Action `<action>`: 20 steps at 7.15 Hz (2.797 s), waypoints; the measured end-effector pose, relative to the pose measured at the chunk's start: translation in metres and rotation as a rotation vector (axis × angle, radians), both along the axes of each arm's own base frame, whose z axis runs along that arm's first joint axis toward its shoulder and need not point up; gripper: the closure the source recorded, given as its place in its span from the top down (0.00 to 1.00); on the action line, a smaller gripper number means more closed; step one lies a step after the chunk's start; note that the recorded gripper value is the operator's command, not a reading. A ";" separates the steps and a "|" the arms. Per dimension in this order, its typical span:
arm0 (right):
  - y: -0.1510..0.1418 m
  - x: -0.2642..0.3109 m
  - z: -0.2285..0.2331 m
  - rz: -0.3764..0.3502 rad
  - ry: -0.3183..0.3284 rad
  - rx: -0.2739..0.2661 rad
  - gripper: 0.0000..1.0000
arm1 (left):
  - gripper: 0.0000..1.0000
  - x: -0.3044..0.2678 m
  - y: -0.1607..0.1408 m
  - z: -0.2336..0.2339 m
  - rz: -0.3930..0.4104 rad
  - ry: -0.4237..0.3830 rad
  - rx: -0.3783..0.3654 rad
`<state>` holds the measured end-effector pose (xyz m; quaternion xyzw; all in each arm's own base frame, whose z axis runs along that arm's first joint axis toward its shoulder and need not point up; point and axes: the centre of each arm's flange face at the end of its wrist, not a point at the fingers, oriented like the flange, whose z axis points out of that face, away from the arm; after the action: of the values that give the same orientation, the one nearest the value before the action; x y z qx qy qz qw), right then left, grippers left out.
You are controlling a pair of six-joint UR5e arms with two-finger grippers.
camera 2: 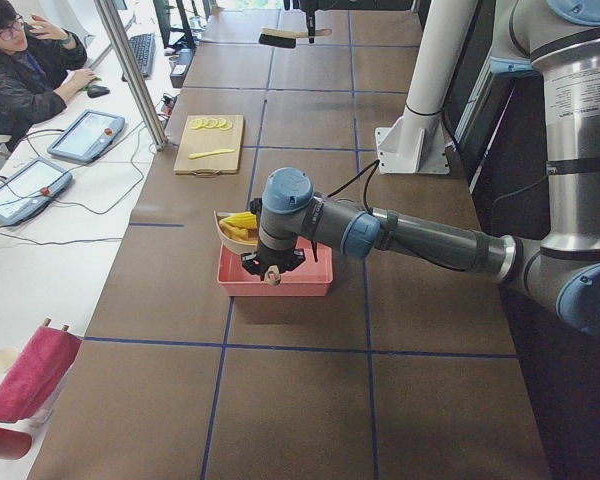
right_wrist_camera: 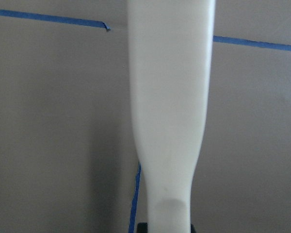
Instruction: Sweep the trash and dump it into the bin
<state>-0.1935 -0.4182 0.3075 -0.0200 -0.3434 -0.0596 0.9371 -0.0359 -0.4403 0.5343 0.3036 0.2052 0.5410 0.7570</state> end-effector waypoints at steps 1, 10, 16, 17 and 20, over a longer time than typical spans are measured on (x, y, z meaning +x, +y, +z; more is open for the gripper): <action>-0.003 0.010 0.012 -0.008 0.005 -0.005 0.00 | 0.00 -0.002 -0.001 -0.001 -0.010 -0.040 0.012; -0.009 0.028 0.039 -0.017 0.027 -0.022 0.00 | 0.00 -0.001 0.027 -0.071 -0.012 -0.400 0.051; -0.007 0.060 0.083 -0.049 0.044 -0.013 0.00 | 0.00 0.007 0.030 -0.093 0.003 -0.500 0.058; 0.004 0.073 0.111 -0.054 0.032 0.000 0.00 | 0.00 0.012 0.024 -0.100 0.015 -0.476 0.051; 0.029 0.083 0.179 -0.014 -0.025 -0.058 0.00 | 0.00 0.036 0.018 -0.120 0.087 -0.258 0.000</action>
<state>-0.1102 -0.3892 0.4865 -0.0486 -0.3567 -0.0562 0.9313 0.0006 -0.4226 0.4146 0.2225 0.1190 0.6077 0.7530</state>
